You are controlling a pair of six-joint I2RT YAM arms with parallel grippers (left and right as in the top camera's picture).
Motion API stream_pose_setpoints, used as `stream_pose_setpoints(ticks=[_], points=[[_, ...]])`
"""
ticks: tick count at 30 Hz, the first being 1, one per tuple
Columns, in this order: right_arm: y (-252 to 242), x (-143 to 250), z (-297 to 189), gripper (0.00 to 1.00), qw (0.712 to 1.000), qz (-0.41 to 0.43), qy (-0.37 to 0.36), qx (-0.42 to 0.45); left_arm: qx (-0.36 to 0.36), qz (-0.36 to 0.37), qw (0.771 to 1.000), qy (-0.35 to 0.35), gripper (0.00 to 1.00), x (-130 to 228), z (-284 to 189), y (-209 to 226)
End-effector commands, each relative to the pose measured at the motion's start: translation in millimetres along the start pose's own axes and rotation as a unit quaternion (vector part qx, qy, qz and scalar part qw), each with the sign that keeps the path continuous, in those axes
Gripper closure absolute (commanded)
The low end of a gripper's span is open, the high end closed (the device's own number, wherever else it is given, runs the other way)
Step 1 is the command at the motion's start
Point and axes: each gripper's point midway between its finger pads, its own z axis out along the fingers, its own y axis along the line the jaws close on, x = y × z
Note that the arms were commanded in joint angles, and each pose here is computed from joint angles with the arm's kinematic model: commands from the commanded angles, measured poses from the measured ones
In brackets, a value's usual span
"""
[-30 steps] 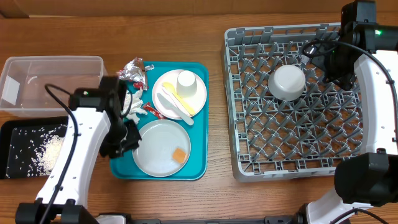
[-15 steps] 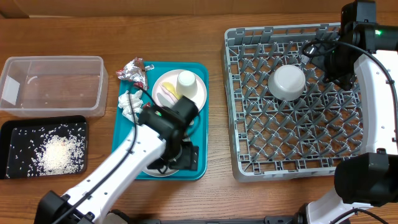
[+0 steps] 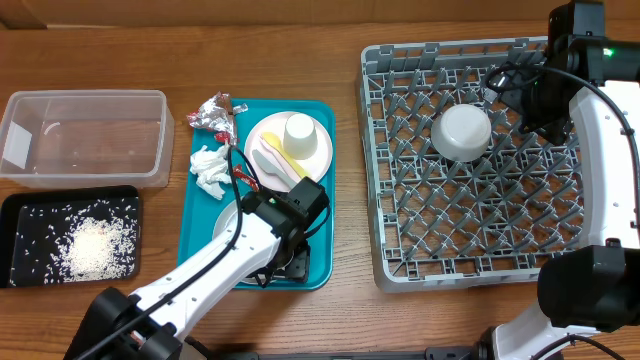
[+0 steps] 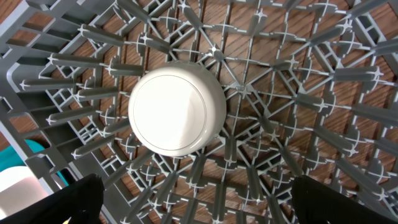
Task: Sort waste into correct bins and load items into the dishwasher rack
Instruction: 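Lift the white plate off the teal tray with the left gripper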
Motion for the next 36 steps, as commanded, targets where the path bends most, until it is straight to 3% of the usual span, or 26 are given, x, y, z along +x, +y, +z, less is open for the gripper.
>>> stream_pose_setpoints(ticks=[1,12,21,36], points=[[1,-1,-4,0.0,1.0,0.003,-0.005,-0.005,0.013,0.029,0.999,0.019,0.3,9,13,-3],[1,-1,-4,0.0,1.0,0.003,-0.005,-0.005,0.028,0.086,0.996,-0.008,0.31,-1,25,-10],[1,-1,-4,0.0,1.0,0.003,-0.005,-0.005,0.024,0.091,0.996,-0.002,0.35,1,30,-8],[1,-1,-4,0.0,1.0,0.003,-0.005,-0.005,0.027,0.094,0.995,-0.034,0.22,-14,29,-13]])
